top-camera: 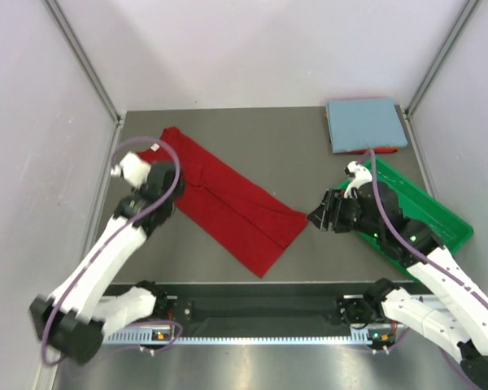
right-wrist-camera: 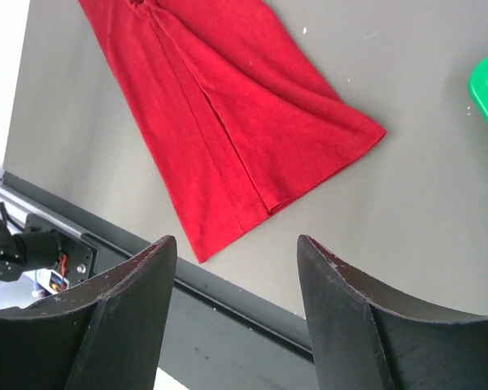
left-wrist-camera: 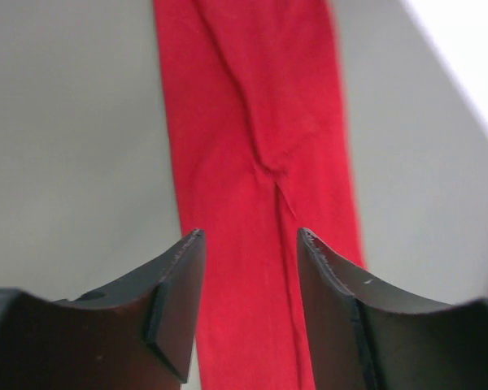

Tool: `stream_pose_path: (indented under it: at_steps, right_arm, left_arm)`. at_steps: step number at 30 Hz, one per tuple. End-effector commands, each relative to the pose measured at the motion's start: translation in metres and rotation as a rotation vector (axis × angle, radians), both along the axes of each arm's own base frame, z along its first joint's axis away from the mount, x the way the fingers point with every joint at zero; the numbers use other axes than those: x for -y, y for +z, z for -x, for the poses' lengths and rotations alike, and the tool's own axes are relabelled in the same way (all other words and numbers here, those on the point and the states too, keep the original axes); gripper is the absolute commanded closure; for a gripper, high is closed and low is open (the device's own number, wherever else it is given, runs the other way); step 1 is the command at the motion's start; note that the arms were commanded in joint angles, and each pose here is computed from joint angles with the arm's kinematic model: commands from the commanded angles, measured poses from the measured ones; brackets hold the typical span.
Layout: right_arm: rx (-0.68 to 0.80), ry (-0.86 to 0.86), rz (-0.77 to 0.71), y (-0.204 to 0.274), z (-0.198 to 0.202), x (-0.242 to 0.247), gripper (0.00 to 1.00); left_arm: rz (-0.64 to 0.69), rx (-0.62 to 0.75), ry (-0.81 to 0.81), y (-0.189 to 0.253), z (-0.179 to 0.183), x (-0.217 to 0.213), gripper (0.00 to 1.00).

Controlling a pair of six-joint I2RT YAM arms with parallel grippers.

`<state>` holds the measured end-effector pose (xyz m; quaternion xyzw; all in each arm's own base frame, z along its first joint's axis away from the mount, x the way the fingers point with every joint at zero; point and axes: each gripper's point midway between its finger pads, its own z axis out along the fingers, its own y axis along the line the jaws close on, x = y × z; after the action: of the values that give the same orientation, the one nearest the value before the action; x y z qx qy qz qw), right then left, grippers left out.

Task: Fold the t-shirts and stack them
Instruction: Fold the tshirt

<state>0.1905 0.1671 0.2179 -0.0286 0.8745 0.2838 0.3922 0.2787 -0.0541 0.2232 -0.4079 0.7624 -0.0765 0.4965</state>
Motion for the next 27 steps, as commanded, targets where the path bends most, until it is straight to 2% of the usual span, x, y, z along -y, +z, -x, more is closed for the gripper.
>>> stream_pose_path:
  at_steps: [1,2,3,7,12,21,27]
  right_arm:
    - [0.044,0.025,-0.002,0.006,-0.007,-0.006,0.38]
    - [0.049,0.03,-0.002,0.006,-0.007,-0.006,0.38]
    - [0.055,0.032,-0.007,0.007,-0.007,-0.007,0.38]
    - [0.068,0.046,-0.026,0.01,-0.007,-0.01,0.38]
    - [0.093,0.073,-0.066,0.021,-0.009,-0.019,0.38]
    - [0.106,0.072,-0.061,0.017,-0.018,-0.023,0.38]
    - [0.078,0.085,-0.015,0.003,-0.025,-0.026,0.38]
  left_arm:
    - [-0.085,-0.094,-0.065,-0.007,-0.05,-0.011,0.47]
    - [-0.064,-0.13,-0.082,-0.018,-0.062,-0.01,0.48]
    - [-0.039,-0.089,-0.075,-0.009,-0.078,-0.015,0.48]
    - [0.061,-0.12,0.045,-0.023,-0.11,-0.08,0.5]
    - [0.071,-0.151,0.058,-0.051,-0.138,-0.12,0.46]
    - [0.177,-0.145,0.087,-0.111,-0.161,-0.16,0.52]
    - [0.204,-0.217,0.094,-0.146,-0.182,-0.166,0.55]
